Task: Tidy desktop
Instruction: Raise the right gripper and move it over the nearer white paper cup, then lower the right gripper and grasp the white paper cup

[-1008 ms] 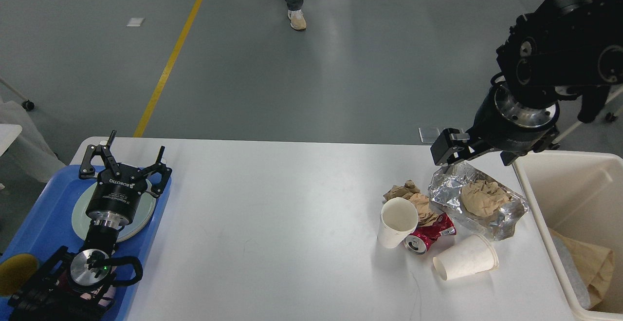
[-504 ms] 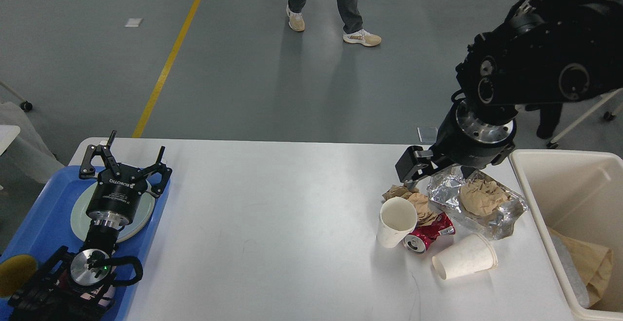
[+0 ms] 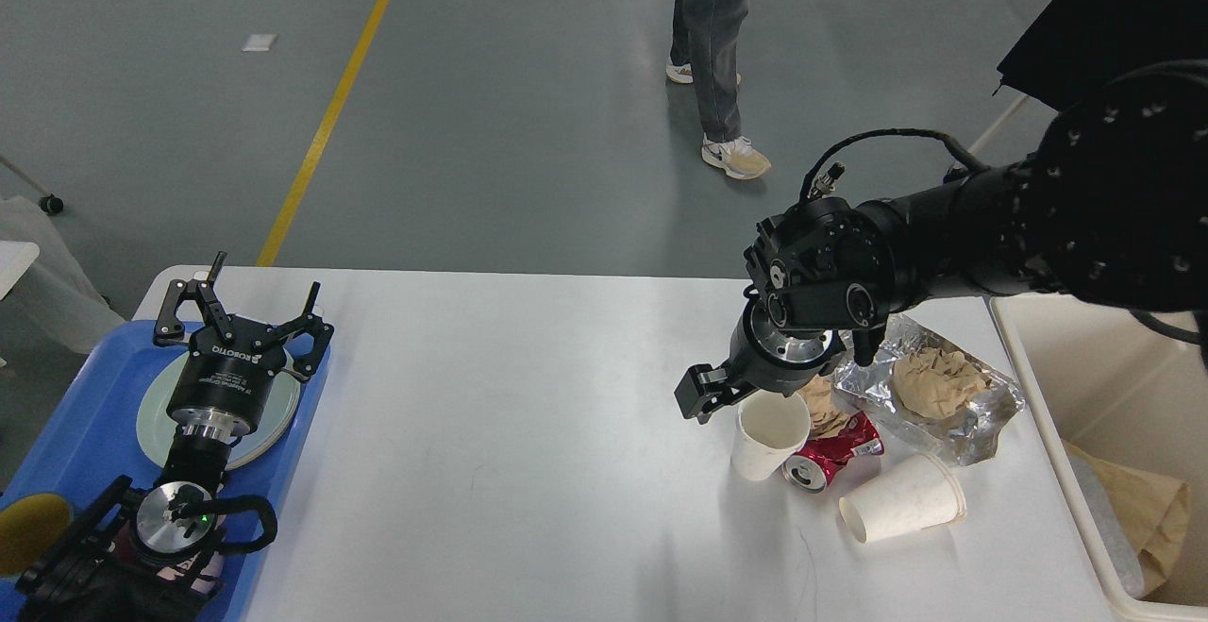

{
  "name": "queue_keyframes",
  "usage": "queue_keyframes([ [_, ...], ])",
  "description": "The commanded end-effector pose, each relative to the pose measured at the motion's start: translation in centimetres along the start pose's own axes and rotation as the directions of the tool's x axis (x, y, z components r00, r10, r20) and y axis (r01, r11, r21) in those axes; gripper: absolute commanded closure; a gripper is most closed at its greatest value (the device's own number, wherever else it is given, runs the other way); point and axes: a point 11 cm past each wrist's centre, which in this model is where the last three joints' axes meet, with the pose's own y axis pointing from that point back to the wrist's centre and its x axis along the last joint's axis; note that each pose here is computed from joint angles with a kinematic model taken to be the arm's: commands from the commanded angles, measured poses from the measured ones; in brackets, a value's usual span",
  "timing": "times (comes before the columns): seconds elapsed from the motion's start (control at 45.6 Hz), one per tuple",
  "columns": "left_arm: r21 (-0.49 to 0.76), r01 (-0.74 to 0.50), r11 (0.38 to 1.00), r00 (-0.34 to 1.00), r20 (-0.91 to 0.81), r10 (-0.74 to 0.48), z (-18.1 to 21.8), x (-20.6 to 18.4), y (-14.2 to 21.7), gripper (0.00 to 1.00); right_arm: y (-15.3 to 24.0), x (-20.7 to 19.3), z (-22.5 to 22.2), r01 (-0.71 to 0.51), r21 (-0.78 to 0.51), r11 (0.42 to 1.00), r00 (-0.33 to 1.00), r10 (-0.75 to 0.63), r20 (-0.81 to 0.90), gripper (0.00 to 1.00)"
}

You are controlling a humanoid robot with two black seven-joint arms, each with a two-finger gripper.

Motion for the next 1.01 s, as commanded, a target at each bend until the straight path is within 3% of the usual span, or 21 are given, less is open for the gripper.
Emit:
queue_keyframes([
  [0.0, 0.0, -0.001, 1.0, 1.0, 0.0, 0.001, 0.0, 0.0, 0.0, 0.03, -2.3, -0.5, -0.4, -0.017, 0.01, 1.0, 1.0, 0.017, 0.009, 0.03],
  [0.504, 0.0, 0.0, 1.0, 1.0, 0.0, 0.0, 0.0, 0.0, 0.0, 0.03, -7.4, -1.6, 0.7, -0.067, -0.045, 0.997, 0.996, 0.069, 0.048, 0.09],
  [0.57, 0.0, 0.0, 1.0, 1.0, 0.0, 0.0, 0.0, 0.0, 0.0, 0.03, -7.5, -1.7, 0.7, -0.062, -0.045, 0.997, 0.997, 0.065, 0.05, 0.19],
  [0.614, 0.0, 0.0, 1.0, 1.0, 0.0, 0.0, 0.0, 0.0, 0.0, 0.03, -7.6, -1.9, 0.7, -0.058, -0.046, 0.997, 0.997, 0.06, 0.048, 0.32],
  [0.636, 0.0, 0.0, 1.0, 1.0, 0.0, 0.0, 0.0, 0.0, 0.0, 0.03, -7.6, -2.0, 0.8, -0.052, -0.054, 0.997, 0.997, 0.055, 0.05, 0.45],
  [0.702, 0.0, 0.001, 1.0, 1.0, -0.001, -0.001, -0.1, 0.0, 0.0, 0.03, -7.9, -2.3, 0.9, -0.042, -0.064, 0.997, 0.998, 0.045, 0.053, 0.61],
  [0.877, 0.0, -0.001, 1.0, 1.0, 0.0, 0.001, 0.0, 0.0, 0.0, 0.03, -8.3, -3.0, 0.9, -0.027, -0.063, 0.998, 0.998, 0.031, 0.062, 0.92],
  [0.986, 0.0, 0.0, 1.0, 1.0, 0.0, 0.0, 0.0, 0.0, 0.0, 0.03, -8.4, -3.0, 0.8, -0.035, -0.057, 0.998, 0.996, 0.04, 0.074, 1.0],
])
